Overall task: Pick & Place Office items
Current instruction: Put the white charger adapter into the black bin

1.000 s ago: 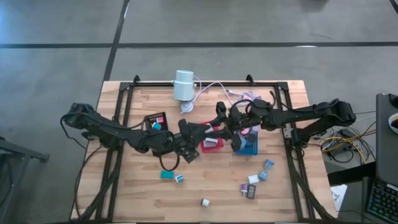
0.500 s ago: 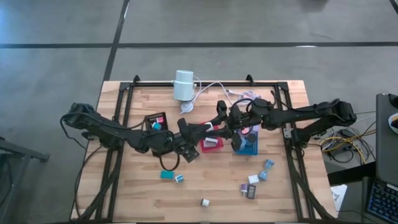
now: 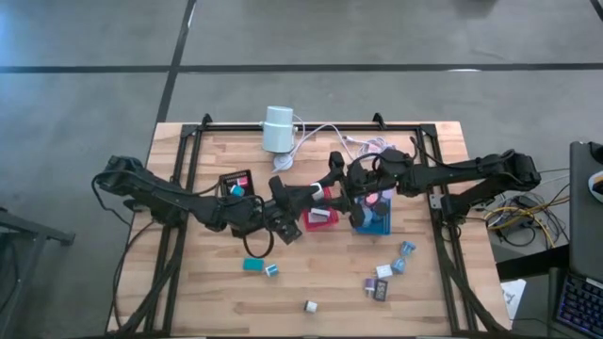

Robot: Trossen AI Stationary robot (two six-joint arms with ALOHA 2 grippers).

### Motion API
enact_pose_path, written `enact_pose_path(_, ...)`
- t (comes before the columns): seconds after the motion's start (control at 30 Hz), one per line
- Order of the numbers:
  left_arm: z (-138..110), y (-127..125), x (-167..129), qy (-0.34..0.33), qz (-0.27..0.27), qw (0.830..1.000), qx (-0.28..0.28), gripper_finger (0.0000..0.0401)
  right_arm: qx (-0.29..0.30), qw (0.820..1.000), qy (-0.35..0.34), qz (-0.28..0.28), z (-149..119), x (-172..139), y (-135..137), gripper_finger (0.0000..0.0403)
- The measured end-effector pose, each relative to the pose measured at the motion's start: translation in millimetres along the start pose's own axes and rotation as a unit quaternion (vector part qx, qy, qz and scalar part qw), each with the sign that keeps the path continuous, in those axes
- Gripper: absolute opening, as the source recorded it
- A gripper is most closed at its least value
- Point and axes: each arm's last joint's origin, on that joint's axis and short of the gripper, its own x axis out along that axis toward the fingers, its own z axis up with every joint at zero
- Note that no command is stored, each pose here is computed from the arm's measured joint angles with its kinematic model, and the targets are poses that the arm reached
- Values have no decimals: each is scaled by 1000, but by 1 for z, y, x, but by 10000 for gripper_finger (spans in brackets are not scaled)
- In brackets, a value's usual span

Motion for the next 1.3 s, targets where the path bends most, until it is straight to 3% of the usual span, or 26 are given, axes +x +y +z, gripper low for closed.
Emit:
enact_pose_path(0.23,-2,7,-3,7,9,999,-32,133,-52,999,5,-2,9,-10,4,219)
enact_pose_path(0.43,-16,32,-23,22,-1,995,-101,133,-91,996,25,5,16,-29,13,220)
enact_pose_path(0.63,-43,59,-59,-10,-75,969,-234,133,-126,990,48,-29,3,-52,19,204)
enact_pose_path(0.73,-57,63,-78,-23,-85,956,-279,133,-134,988,64,-38,-3,-68,19,186)
enact_pose_path(0.97,-91,50,-118,-42,-87,921,-377,133,-125,986,49,-94,-16,-110,24,119)
enact_pose_path(1.1,-108,31,-137,-50,-77,903,-420,133,-117,986,53,-103,-37,-131,26,81)
enact_pose_path(1.3,-131,-1,-160,-78,-41,875,-477,133,-118,988,-7,-99,-59,-155,31,45)
